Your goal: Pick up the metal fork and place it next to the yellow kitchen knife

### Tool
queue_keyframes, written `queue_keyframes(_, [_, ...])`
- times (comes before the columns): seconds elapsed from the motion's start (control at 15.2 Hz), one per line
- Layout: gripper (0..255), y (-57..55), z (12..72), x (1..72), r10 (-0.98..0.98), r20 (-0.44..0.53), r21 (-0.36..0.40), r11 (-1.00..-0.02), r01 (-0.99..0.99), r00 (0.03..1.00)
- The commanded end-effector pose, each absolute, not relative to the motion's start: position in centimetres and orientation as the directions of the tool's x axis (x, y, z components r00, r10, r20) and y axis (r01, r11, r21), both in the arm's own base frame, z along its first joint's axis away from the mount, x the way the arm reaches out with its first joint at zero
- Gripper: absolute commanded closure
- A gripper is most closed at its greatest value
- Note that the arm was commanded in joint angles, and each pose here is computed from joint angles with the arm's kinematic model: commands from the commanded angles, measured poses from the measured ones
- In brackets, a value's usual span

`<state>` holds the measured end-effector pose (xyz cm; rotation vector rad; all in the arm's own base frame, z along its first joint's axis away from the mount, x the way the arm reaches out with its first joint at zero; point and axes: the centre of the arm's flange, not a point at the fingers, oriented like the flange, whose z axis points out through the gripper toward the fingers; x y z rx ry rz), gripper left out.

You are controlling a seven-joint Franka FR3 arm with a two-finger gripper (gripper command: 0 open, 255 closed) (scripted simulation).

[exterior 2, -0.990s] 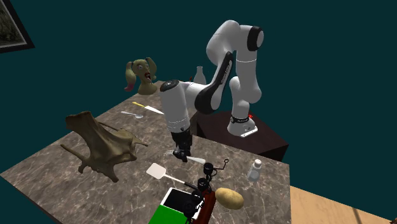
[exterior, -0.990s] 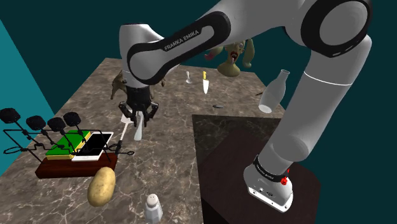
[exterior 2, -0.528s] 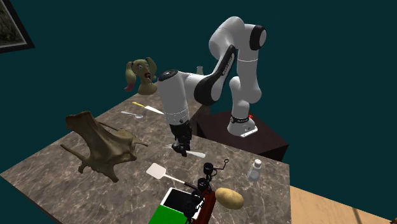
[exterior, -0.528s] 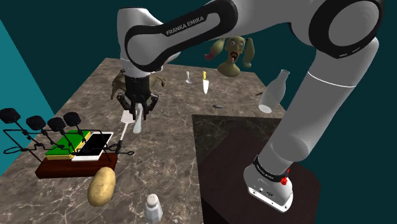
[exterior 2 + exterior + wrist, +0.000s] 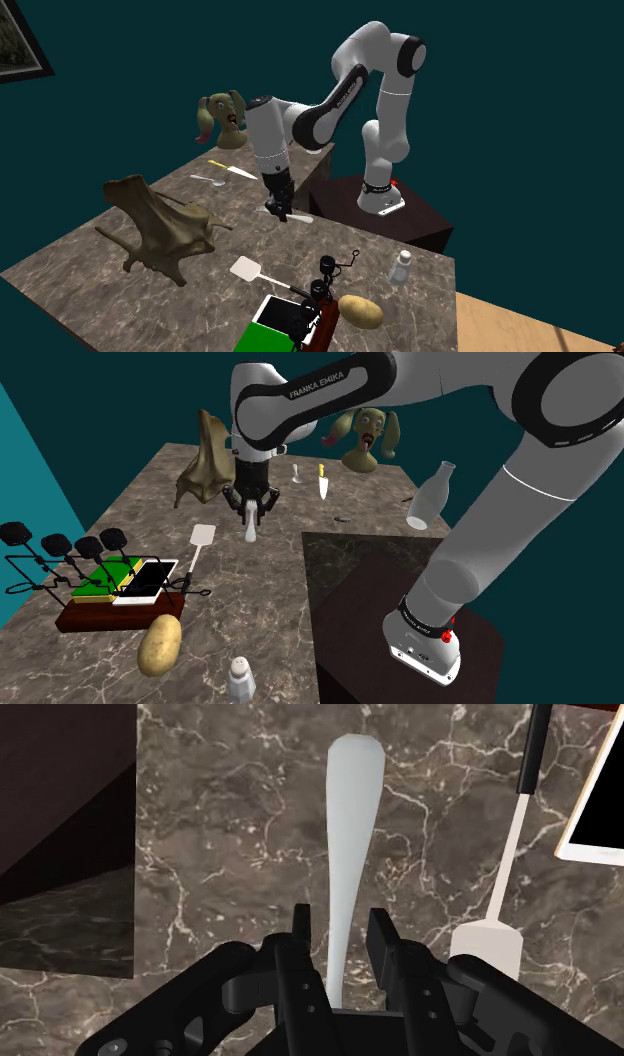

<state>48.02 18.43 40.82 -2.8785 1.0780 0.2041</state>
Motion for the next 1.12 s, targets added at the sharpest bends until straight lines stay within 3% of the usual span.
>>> queue_keyframes(0.0, [255, 15.8, 40.8, 47.7, -0.648, -0.145, -0.012, -0.754, -0.656, 0.748])
queue_keyframes(1.06, [255, -5.3, 40.9, 46.4, -0.648, -0.145, -0.012, -0.754, -0.656, 0.748])
